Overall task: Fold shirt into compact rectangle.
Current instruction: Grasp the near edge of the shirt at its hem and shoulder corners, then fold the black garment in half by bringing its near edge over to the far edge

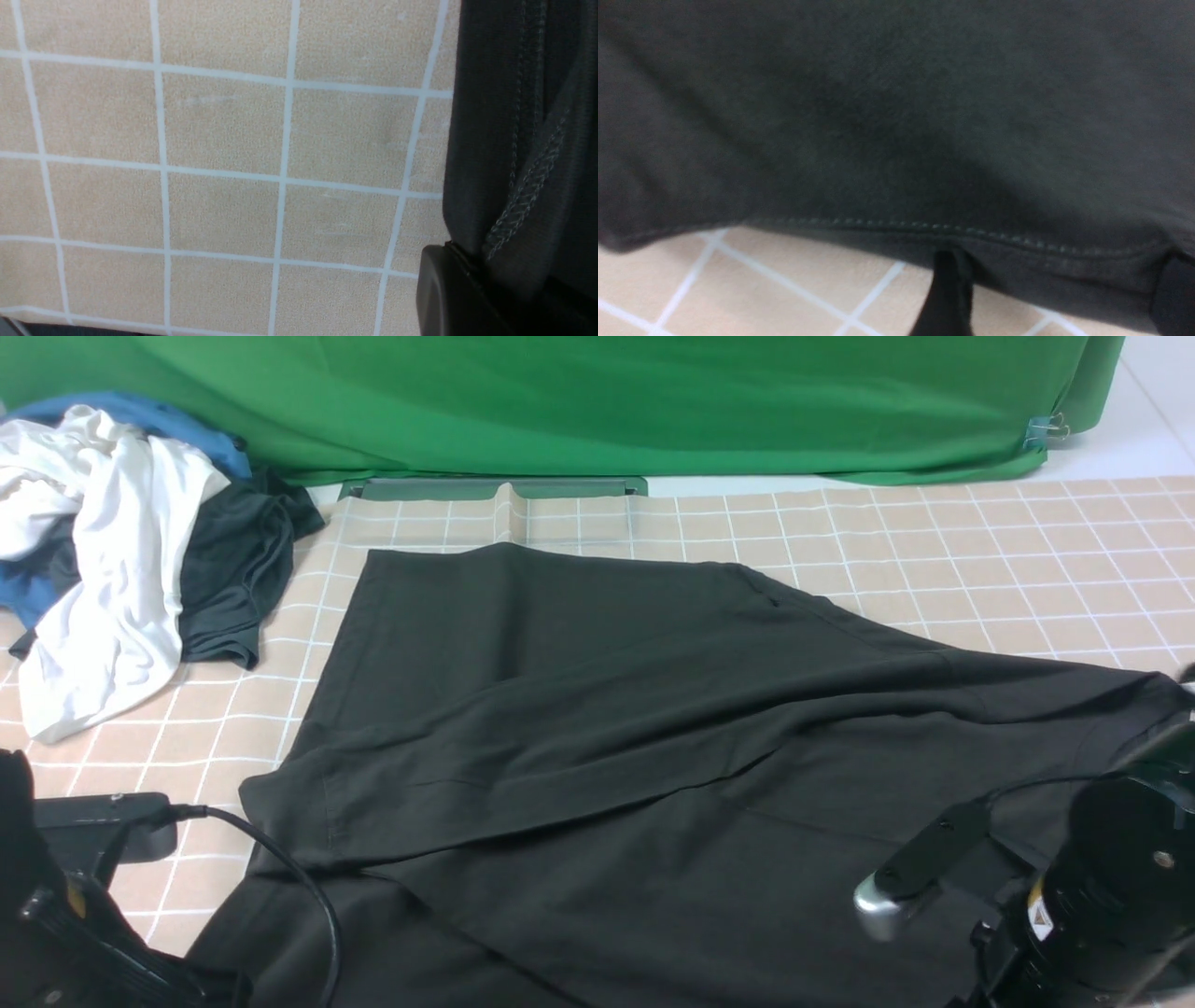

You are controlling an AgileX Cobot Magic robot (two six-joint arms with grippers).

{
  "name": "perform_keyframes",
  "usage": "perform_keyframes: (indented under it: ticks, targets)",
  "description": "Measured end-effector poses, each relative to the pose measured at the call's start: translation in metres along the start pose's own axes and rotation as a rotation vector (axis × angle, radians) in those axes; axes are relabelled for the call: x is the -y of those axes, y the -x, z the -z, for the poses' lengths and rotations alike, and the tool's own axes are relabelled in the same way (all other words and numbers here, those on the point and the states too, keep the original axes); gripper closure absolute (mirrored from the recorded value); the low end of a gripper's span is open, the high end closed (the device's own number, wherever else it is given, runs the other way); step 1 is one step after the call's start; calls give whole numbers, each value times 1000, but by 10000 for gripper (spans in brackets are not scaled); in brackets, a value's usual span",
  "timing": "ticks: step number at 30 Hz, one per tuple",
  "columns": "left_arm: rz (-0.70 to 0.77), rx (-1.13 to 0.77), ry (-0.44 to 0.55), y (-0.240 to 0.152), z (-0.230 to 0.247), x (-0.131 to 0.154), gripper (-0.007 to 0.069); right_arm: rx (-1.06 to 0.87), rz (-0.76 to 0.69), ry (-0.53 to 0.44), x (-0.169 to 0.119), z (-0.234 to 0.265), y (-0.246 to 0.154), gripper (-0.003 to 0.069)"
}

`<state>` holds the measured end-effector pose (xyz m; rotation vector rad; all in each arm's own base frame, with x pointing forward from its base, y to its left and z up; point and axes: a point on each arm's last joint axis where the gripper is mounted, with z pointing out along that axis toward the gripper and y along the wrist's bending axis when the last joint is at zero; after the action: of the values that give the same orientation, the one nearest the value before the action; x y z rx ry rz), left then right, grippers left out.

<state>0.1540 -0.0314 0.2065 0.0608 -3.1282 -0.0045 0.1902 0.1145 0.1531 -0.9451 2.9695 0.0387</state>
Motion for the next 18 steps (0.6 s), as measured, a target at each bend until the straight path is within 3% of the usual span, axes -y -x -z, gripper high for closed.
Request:
perform_keyframes:
  ticks: [2,4,6,8,11,18]
  targets:
    - [-1,16,-4,1,0,0,590,-8,6,-8,1,-2,2,151]
    - [4,31,-20,3,0,2,590,-8,24,-27,3,-2,3,279]
    - [13,46,-41,4,0,4,590,-1,34,-37,4,-2,3,486]
    - [23,48,-59,4,0,5,590,4,33,-43,4,-1,4,567]
    - [34,87,-84,12,11,8,590,18,29,-46,4,4,5,602]
    - [93,286,-134,45,60,7,590,141,55,-105,9,49,17,606]
